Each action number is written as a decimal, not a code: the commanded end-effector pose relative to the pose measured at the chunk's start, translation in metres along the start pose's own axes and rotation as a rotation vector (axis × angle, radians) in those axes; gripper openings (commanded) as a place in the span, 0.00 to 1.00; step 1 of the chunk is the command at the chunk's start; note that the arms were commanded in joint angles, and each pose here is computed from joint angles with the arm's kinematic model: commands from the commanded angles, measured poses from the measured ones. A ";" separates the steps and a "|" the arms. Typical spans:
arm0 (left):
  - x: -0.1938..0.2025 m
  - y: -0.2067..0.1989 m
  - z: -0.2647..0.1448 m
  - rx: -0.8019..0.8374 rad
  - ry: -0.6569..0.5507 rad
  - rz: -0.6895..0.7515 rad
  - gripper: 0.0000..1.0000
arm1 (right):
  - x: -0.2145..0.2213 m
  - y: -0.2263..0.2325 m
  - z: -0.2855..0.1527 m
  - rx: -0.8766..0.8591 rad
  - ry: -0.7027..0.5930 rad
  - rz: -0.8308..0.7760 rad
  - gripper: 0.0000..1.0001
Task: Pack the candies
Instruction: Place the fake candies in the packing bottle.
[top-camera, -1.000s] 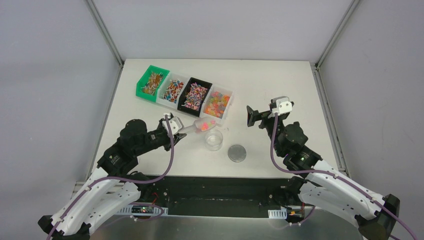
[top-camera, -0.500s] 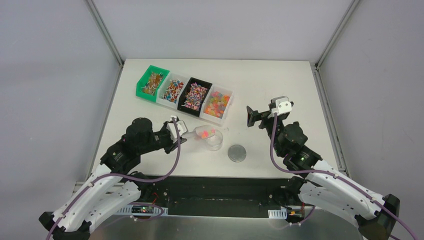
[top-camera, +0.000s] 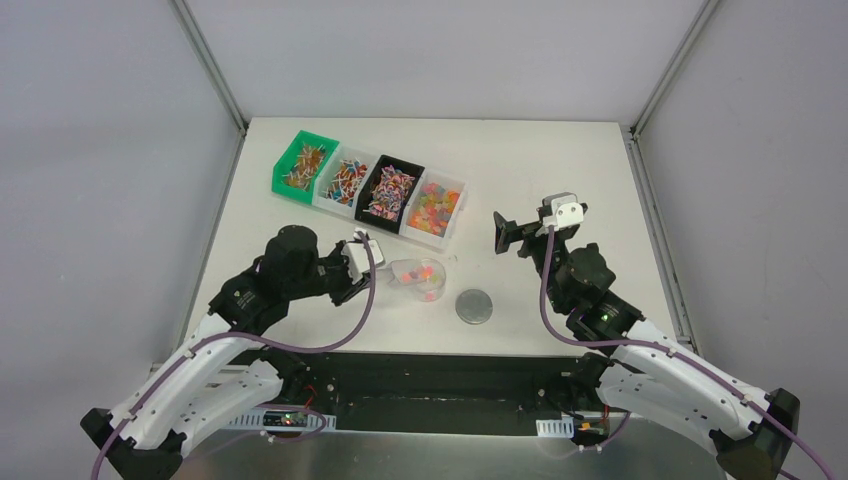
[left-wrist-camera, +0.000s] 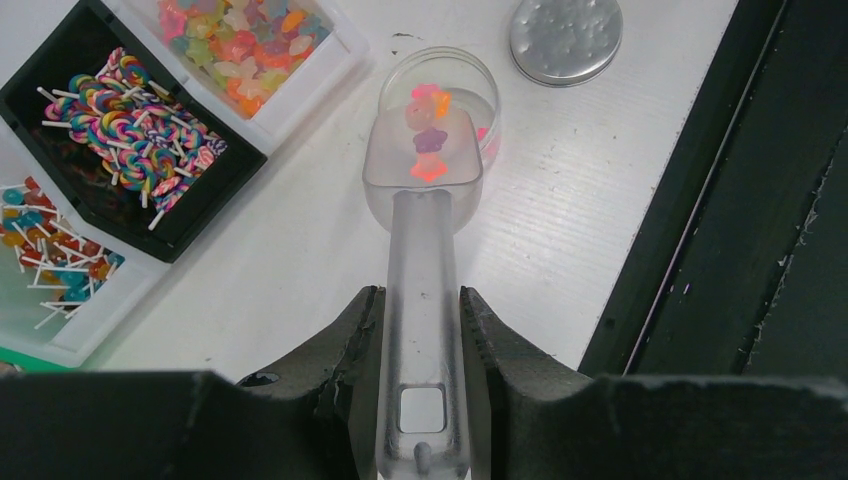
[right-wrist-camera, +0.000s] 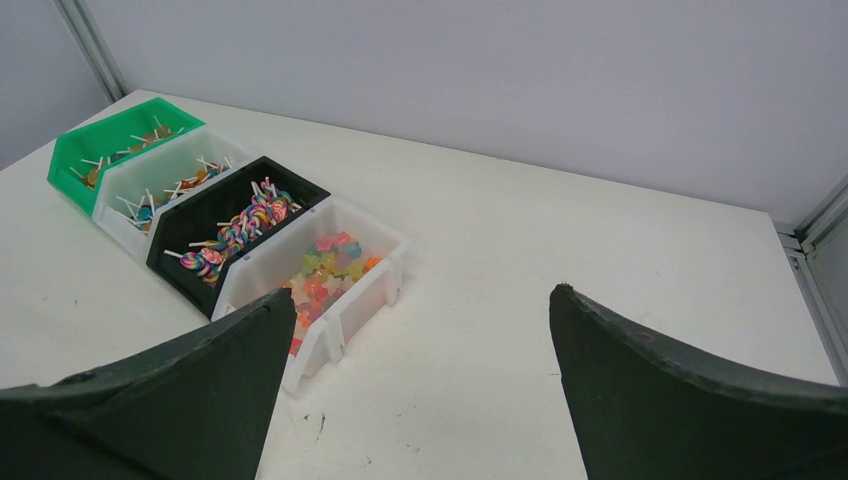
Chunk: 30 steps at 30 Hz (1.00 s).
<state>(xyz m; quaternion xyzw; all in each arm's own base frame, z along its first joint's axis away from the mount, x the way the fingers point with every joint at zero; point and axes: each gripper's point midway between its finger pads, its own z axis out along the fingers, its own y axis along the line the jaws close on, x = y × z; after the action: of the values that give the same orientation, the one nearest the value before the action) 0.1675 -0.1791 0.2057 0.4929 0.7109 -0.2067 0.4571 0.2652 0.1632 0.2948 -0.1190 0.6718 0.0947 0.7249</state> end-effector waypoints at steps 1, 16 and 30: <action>-0.027 0.000 -0.006 0.025 -0.065 0.056 0.00 | -0.027 -0.004 0.000 0.007 -0.056 0.022 1.00; -0.034 0.003 -0.007 0.019 -0.058 0.053 0.00 | -0.027 -0.008 -0.004 0.010 -0.066 0.034 1.00; -0.072 0.071 0.004 -0.324 -0.149 -0.257 0.00 | -0.016 0.004 -0.003 -0.035 -0.042 0.085 1.00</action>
<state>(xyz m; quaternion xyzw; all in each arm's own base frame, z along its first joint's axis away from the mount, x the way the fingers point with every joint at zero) 0.2019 -0.1842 0.2393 0.4091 0.7365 -0.1920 0.5034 0.2617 0.1623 0.2990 -0.1139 0.6684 0.1108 0.7267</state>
